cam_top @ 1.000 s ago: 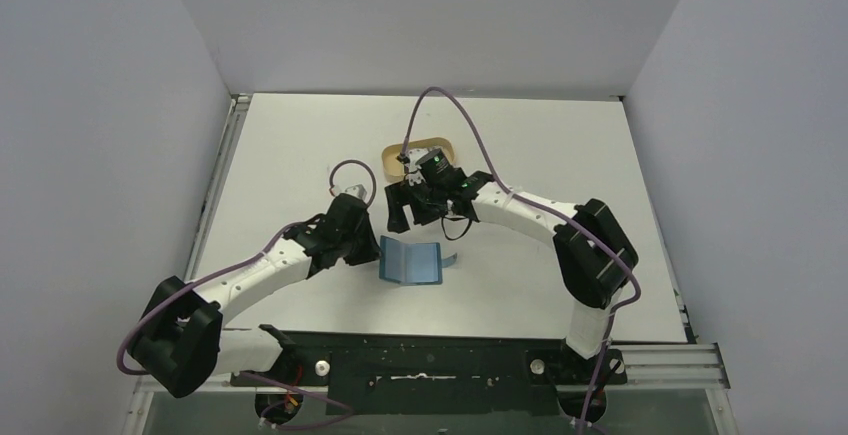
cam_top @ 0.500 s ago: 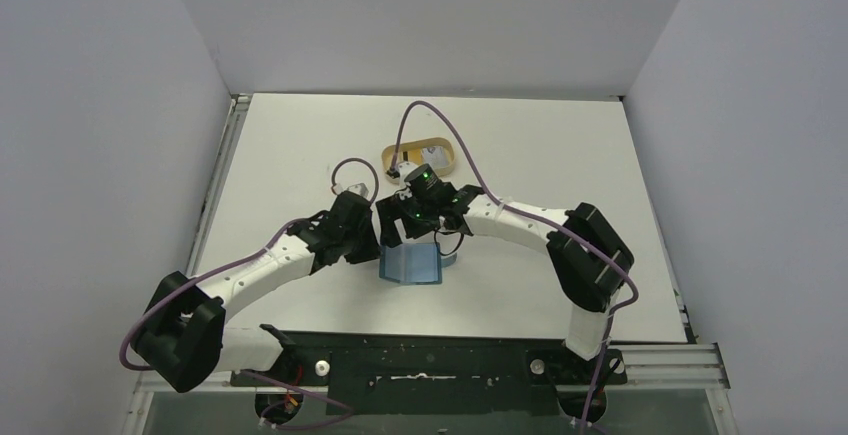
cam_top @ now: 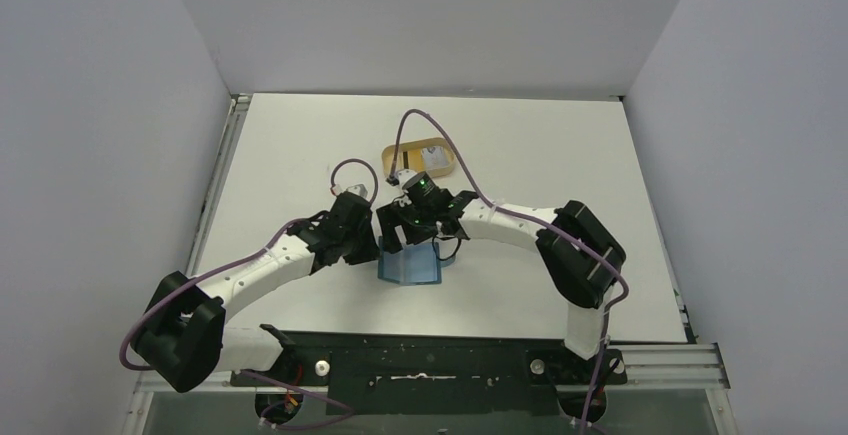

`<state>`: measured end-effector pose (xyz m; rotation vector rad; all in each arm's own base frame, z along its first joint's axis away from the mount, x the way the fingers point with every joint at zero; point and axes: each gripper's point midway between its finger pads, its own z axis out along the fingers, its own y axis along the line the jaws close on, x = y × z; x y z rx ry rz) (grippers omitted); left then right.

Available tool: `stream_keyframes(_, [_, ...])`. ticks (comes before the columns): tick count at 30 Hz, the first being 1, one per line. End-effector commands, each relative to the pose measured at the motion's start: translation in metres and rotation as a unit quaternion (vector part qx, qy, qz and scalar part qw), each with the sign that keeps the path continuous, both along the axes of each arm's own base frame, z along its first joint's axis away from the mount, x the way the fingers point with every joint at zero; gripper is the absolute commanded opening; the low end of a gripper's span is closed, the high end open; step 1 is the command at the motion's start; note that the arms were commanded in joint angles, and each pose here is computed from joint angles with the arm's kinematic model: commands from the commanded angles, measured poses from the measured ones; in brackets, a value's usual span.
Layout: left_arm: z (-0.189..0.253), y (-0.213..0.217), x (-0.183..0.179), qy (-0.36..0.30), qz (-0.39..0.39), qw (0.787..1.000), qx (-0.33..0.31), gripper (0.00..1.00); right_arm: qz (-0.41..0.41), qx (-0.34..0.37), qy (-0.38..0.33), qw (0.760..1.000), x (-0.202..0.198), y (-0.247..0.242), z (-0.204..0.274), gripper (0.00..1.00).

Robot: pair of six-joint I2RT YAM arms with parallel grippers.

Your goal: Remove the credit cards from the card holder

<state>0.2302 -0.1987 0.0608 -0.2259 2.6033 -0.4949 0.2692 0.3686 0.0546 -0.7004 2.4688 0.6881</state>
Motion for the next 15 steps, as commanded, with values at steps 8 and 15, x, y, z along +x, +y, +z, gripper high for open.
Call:
stream_keyframes(8, [0.018, -0.008, 0.011, -0.025, -0.003, 1.000, -0.015, 0.00, 0.005, 0.021, -0.023, 0.999, 0.007, 0.025, 0.002, 0.88])
stream_keyframes(15, [0.021, -0.008, 0.011, -0.029, -0.001, 0.999, -0.019, 0.00, 0.010, -0.001, -0.026, 1.000, 0.002, 0.023, -0.010, 0.88])
